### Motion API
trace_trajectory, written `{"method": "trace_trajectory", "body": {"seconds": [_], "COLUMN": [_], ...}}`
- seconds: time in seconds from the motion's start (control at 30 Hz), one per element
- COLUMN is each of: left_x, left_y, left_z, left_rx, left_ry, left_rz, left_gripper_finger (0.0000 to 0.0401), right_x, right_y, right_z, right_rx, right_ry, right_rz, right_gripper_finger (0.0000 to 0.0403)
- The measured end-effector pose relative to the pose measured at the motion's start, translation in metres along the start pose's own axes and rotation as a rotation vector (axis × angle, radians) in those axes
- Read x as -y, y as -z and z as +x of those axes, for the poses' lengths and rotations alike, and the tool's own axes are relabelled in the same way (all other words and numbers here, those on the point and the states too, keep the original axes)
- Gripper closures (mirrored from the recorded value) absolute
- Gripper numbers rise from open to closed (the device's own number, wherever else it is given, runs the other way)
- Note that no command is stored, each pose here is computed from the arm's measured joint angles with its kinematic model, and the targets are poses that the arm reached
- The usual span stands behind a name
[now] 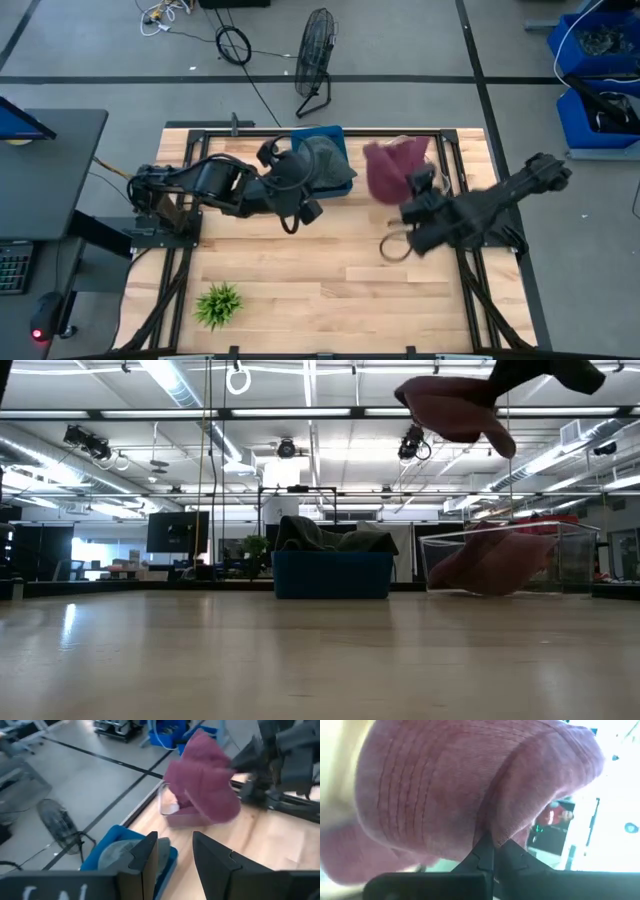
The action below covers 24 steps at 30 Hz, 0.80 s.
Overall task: Pick & Place hat
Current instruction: Put the red cap into the transparent bin
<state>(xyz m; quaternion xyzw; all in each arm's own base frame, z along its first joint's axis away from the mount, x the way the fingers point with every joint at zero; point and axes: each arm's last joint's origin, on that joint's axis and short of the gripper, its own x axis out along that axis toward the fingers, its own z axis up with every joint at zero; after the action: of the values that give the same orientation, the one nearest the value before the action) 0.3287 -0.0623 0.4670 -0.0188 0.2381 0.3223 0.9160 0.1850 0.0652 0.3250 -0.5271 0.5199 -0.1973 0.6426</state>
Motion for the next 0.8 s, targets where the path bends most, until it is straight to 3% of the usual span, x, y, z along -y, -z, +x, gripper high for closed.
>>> {"method": "trace_trajectory", "body": {"seconds": [0.17, 0.33, 0.47, 0.57, 0.8], "left_x": [-0.004, -0.007, -0.007, -0.006, -0.007], "left_y": [0.003, 0.006, 0.006, 0.006, 0.006], "left_z": [0.001, 0.002, 0.002, 0.002, 0.003], "left_rx": [-0.002, -0.03, -0.03, -0.03, -0.03], "left_ry": [-0.073, -0.092, -0.093, -0.092, -0.096], "left_rz": [-0.006, -0.013, -0.014, -0.014, -0.008], "left_gripper_finger": [0.0275, 0.0275, 0.0275, 0.0275, 0.0275], "right_x": [0.009, -0.013, -0.036, -0.057, -0.09], "right_y": [0.035, 0.065, 0.084, 0.095, 0.106], "right_z": [0.011, 0.024, 0.034, 0.044, 0.069], "right_rx": [0.009, 0.069, 0.06, 0.027, -0.174], "right_ry": [-0.12, -0.291, -0.296, -0.283, -0.057], "right_rz": [-0.075, -0.116, -0.173, -0.297, -0.664], "right_gripper_finger": [0.0399, 0.0401, 0.0401, 0.0401, 0.0401]}}
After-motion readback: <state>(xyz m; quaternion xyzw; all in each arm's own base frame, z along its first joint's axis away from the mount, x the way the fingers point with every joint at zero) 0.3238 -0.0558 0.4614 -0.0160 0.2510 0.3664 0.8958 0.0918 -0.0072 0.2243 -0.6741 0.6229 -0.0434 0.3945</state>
